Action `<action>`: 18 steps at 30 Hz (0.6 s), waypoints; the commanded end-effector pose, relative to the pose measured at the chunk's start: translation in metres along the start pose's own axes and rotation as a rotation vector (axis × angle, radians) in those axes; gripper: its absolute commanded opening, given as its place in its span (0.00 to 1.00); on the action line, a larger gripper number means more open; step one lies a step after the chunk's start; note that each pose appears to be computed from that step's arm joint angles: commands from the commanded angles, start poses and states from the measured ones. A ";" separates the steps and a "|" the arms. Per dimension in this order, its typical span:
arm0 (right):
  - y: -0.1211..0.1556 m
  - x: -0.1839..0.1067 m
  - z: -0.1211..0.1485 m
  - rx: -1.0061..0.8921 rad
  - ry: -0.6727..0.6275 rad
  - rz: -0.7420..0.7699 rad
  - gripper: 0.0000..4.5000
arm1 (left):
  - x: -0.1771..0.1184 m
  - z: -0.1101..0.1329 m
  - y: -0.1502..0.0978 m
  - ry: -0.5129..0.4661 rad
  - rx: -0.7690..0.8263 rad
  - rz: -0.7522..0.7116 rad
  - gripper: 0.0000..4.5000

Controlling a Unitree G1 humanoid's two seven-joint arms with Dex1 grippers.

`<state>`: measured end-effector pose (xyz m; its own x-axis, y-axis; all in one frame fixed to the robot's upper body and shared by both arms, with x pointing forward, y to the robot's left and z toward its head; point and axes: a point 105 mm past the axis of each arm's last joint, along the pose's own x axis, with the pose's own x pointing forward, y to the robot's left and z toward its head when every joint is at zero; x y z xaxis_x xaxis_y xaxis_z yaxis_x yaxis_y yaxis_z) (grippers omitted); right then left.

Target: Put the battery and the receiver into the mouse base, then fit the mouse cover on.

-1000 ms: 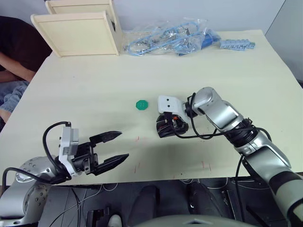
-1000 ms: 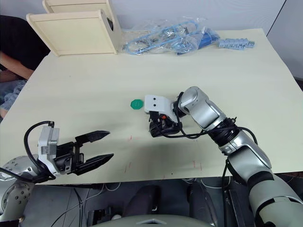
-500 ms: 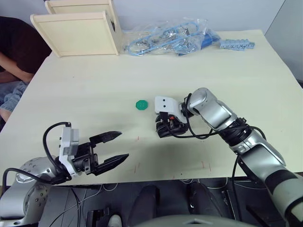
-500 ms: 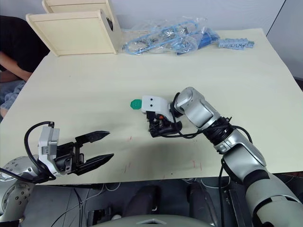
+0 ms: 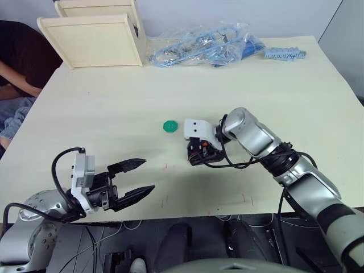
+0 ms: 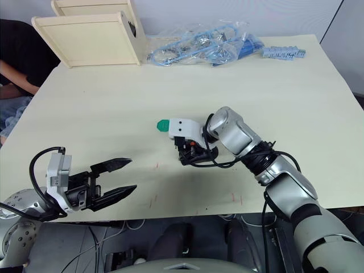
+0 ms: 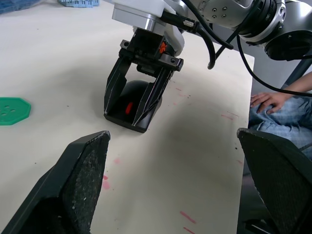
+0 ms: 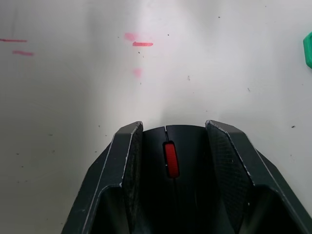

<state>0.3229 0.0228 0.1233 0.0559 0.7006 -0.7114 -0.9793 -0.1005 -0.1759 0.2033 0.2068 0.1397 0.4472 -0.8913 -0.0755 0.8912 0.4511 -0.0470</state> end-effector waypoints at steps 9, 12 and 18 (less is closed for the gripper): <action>0.000 -0.030 0.024 0.034 -0.275 -0.006 0.48 | 0.001 0.007 -0.002 -0.018 0.041 -0.004 1.00; 0.005 -0.054 0.024 0.046 -0.393 -0.017 0.48 | 0.002 0.007 -0.002 -0.020 0.042 -0.001 1.00; 0.015 -0.088 -0.001 0.146 -0.615 -0.132 0.48 | 0.003 0.008 0.000 -0.026 0.046 -0.005 1.00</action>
<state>0.3067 -0.0331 0.1665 0.0894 0.9706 -0.2237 -0.9948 0.0758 -0.0686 0.2058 0.2043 0.1425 0.4464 -0.8929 -0.0580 0.8932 0.4486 -0.0305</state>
